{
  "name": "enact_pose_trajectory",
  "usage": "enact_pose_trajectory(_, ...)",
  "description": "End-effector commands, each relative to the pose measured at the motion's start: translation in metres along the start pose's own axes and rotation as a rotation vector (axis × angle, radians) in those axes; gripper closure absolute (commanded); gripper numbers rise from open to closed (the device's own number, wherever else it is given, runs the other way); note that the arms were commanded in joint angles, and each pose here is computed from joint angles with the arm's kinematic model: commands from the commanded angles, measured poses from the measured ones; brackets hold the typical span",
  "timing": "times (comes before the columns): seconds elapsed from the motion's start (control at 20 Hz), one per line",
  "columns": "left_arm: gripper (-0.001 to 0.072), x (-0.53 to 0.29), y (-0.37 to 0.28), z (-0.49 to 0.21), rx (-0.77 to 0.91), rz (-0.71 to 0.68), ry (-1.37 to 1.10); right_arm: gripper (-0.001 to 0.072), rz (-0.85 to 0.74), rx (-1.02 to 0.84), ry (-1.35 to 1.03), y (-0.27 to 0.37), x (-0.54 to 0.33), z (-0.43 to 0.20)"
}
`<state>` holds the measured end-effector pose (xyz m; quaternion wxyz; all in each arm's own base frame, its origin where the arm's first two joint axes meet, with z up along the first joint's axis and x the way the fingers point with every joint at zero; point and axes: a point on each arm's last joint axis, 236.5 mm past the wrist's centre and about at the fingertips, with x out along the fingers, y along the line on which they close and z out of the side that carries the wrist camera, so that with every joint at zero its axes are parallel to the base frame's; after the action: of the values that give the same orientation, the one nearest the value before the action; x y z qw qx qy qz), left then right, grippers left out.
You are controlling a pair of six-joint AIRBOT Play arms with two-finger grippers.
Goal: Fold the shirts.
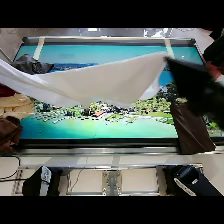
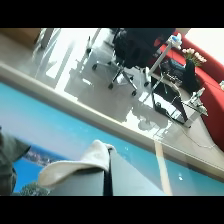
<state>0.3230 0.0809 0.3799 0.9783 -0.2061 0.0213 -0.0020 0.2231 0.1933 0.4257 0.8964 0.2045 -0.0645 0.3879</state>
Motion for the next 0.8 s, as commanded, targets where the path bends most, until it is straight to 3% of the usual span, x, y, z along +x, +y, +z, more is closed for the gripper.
enact_pose_trajectory(0.0,0.0700,-0.042,-0.063,0.028,0.180,-0.053,-0.020,0.0703,-0.016,-0.182,-0.066,0.025,-0.032,0.062)
enact_pose_trajectory(0.15,0.0701,-0.035,-0.048,0.010,0.141,-0.022,0.068,0.0703,-0.227,-0.204,0.074,-0.026,-0.032,0.040)
enact_pose_trajectory(0.25,0.0701,-0.012,-0.012,-0.013,0.108,0.047,0.176,0.0703,-0.494,-0.191,0.286,-0.096,-0.042,-0.007)
enact_pose_trajectory(0.35,0.0701,0.028,0.007,-0.053,0.067,0.029,0.326,0.0704,-0.662,-0.207,0.472,-0.146,-0.043,-0.056)
enact_pose_trajectory(0.5,0.0701,0.106,0.016,-0.154,0.121,-0.022,0.607,0.0704,-0.770,-0.207,0.693,-0.209,-0.025,-0.139)
enact_pose_trajectory(0.65,0.0702,0.181,0.063,-0.238,0.146,0.129,0.707,0.0704,-0.910,-0.037,0.771,-0.304,-0.025,-0.200)
enact_pose_trajectory(0.75,0.0701,0.221,0.088,-0.280,0.090,0.187,0.702,0.0704,-0.906,0.078,0.739,-0.357,-0.017,-0.227)
